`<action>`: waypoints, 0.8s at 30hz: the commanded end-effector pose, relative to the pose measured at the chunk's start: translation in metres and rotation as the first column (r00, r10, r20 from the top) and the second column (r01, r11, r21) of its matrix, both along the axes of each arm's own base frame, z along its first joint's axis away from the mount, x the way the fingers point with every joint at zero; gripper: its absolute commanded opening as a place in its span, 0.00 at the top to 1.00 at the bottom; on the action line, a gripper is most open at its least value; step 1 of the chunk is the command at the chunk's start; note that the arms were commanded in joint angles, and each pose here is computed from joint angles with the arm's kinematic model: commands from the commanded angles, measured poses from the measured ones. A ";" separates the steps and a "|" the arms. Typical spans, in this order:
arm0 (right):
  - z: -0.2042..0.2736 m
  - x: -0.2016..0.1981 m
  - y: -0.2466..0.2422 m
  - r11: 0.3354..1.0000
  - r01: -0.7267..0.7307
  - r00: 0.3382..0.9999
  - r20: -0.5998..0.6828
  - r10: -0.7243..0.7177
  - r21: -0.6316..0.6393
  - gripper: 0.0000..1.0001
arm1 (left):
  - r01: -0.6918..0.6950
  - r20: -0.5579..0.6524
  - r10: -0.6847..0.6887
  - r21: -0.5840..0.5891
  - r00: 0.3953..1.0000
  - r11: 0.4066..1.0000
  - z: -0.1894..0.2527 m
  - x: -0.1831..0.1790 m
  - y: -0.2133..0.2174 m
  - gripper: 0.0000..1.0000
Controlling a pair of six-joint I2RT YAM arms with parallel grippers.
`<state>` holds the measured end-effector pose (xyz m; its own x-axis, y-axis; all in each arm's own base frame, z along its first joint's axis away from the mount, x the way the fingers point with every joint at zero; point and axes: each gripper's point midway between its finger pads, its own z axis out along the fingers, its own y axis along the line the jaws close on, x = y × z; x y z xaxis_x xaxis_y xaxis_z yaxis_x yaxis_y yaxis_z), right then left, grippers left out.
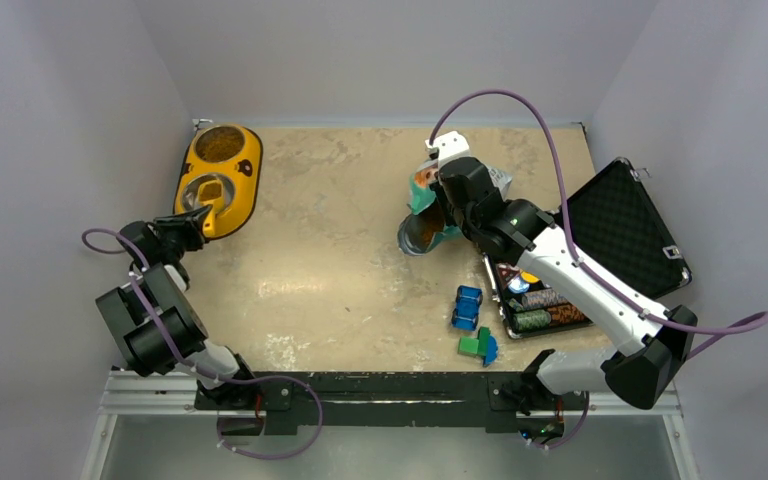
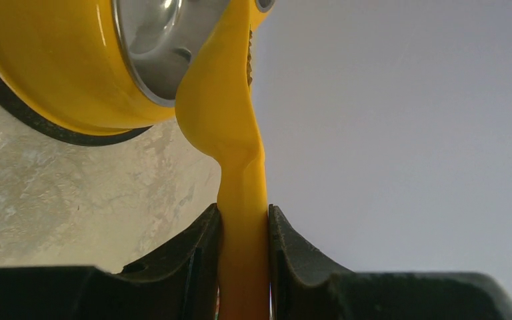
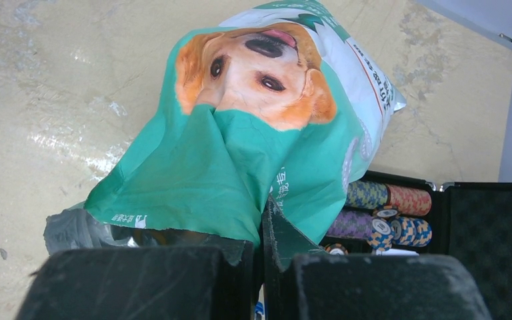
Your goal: Serve the pet food
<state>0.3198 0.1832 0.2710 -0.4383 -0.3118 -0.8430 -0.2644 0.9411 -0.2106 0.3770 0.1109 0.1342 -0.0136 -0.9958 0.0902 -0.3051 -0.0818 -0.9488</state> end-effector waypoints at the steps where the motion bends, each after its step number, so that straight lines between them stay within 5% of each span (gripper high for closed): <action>1: 0.076 0.004 0.019 0.979 -0.061 0.977 0.210 0.020 0.194 1.00 | -0.053 -0.026 0.054 0.035 0.998 0.998 0.014 0.002 0.016 1.00; 12: 0.075 0.004 0.020 0.978 -0.062 0.978 0.208 0.020 0.199 1.00 | -0.040 -0.236 0.022 -0.072 0.972 0.997 0.014 0.009 0.020 1.00; 24: 0.077 0.002 0.022 0.976 -0.070 0.977 0.212 0.026 0.204 1.00 | -0.098 -0.534 -0.015 -0.183 0.845 0.978 0.027 -0.003 0.017 1.00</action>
